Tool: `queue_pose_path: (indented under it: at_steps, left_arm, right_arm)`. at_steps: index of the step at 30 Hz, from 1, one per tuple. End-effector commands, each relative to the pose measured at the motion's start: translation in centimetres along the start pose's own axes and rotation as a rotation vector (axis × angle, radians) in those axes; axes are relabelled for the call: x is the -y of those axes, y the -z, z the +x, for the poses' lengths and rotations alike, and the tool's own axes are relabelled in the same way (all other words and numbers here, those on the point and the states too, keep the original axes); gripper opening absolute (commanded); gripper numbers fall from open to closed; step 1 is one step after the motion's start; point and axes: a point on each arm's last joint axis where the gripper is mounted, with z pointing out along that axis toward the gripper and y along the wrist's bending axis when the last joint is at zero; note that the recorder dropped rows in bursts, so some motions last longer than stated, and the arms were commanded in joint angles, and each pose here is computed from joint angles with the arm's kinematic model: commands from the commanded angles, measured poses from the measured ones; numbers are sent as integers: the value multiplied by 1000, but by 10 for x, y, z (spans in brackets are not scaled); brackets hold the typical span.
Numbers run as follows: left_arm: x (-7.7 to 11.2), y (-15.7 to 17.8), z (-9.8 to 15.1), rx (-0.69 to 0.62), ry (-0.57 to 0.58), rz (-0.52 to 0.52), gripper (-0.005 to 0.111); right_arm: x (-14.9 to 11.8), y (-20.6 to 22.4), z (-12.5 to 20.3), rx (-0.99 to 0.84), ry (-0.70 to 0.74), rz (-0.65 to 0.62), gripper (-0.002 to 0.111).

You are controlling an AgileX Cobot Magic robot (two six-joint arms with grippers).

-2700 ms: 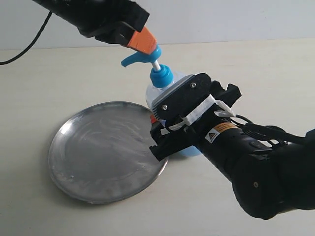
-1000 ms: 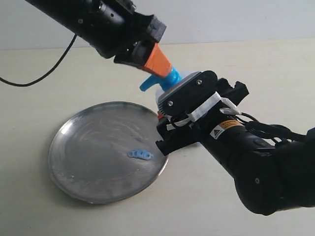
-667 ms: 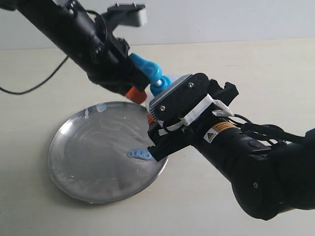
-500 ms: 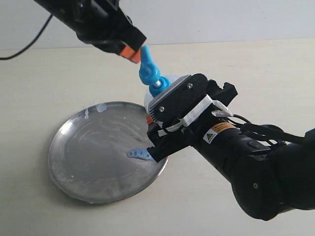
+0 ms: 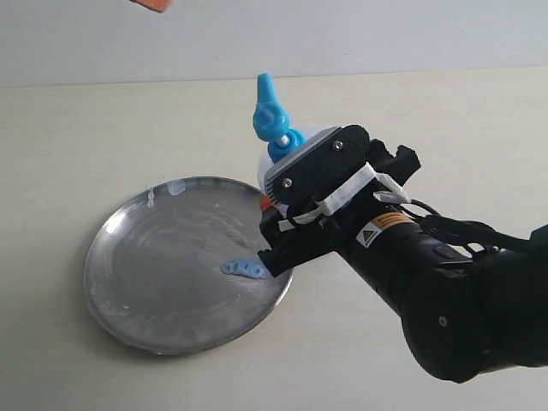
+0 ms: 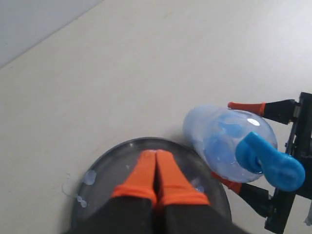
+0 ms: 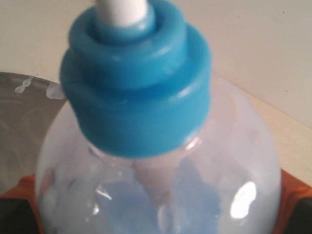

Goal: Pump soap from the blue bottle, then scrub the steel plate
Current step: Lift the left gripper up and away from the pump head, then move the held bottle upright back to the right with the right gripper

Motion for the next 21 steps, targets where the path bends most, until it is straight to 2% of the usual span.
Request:
queue_pose_path:
  at_steps: [1, 12, 21]
  left_arm:
    - [-8, 22, -1, 50, 48, -38, 0]
    - [-17, 65, 8, 154, 100, -127, 0]
    - [-9, 90, 34, 243, 106, -177, 0]
  right_arm:
    - [2, 0, 3, -39, -52, 26, 0]
    - [8, 1, 8, -96, -163, 95, 0]
    - [20, 13, -4, -76, -267, 142, 0]
